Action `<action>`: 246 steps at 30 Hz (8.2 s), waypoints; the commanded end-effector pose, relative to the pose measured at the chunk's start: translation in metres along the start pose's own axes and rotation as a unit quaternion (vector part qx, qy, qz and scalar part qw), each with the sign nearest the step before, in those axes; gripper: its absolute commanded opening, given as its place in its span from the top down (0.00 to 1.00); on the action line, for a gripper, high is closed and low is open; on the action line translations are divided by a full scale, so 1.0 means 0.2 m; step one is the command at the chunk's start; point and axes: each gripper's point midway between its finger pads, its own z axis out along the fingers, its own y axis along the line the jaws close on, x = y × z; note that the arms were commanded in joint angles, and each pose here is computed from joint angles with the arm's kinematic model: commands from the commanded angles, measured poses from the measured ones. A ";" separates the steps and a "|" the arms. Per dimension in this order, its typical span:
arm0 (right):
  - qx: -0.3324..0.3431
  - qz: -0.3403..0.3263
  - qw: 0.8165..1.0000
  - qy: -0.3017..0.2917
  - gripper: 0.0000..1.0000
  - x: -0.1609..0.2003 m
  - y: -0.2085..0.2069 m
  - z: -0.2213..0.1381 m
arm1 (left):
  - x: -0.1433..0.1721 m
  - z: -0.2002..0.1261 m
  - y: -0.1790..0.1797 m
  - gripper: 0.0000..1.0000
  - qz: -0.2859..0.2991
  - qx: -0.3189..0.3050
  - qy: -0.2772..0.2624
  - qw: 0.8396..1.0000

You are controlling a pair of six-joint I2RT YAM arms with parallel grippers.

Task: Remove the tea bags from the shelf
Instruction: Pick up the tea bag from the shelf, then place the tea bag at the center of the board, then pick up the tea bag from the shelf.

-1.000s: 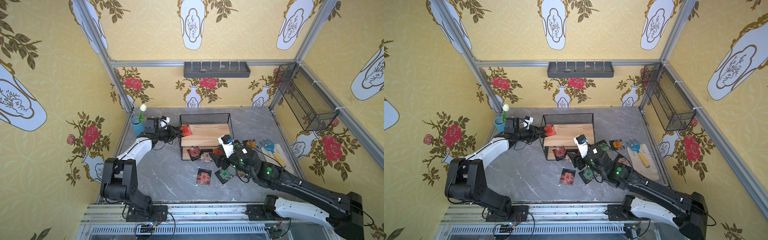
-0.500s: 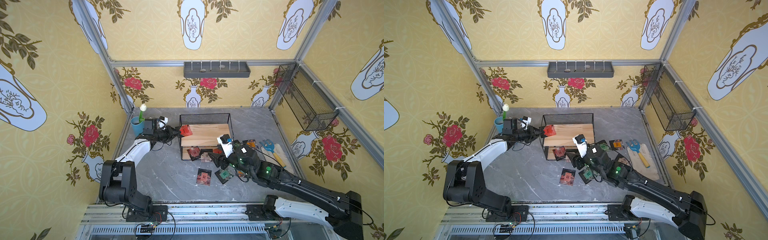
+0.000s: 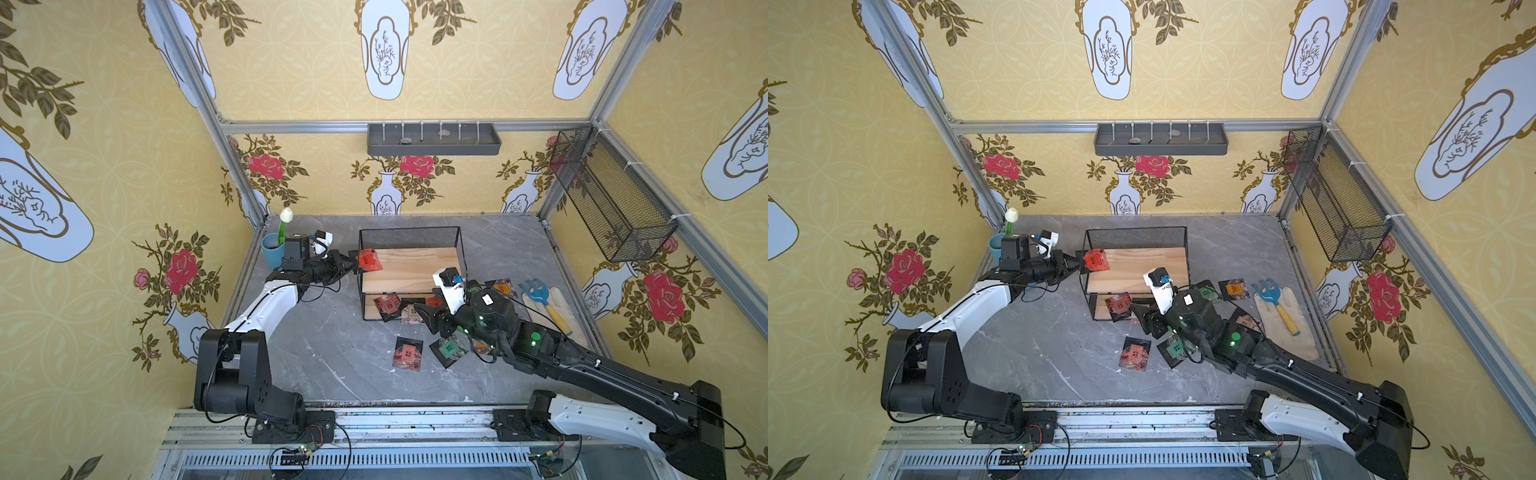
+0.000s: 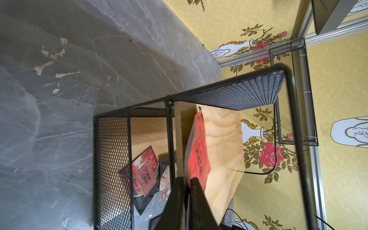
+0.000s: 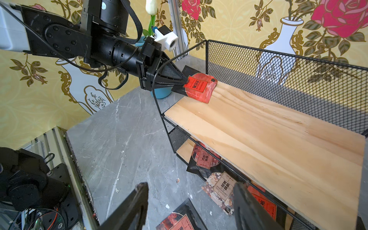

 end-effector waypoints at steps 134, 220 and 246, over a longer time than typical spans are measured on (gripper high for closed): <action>-0.041 -0.364 0.929 0.053 0.18 0.74 0.12 0.59 | 0.90 -0.40 0.35 0.25 0.019 -0.191 -0.013 0.981; -0.058 -0.305 0.944 0.109 0.69 0.88 -0.04 0.96 | 0.90 -0.43 0.41 0.25 0.001 -0.203 -0.025 0.979; -0.052 -0.337 0.937 0.077 0.98 0.77 0.03 0.93 | 0.90 -0.44 0.40 0.25 -0.006 -0.201 -0.028 0.979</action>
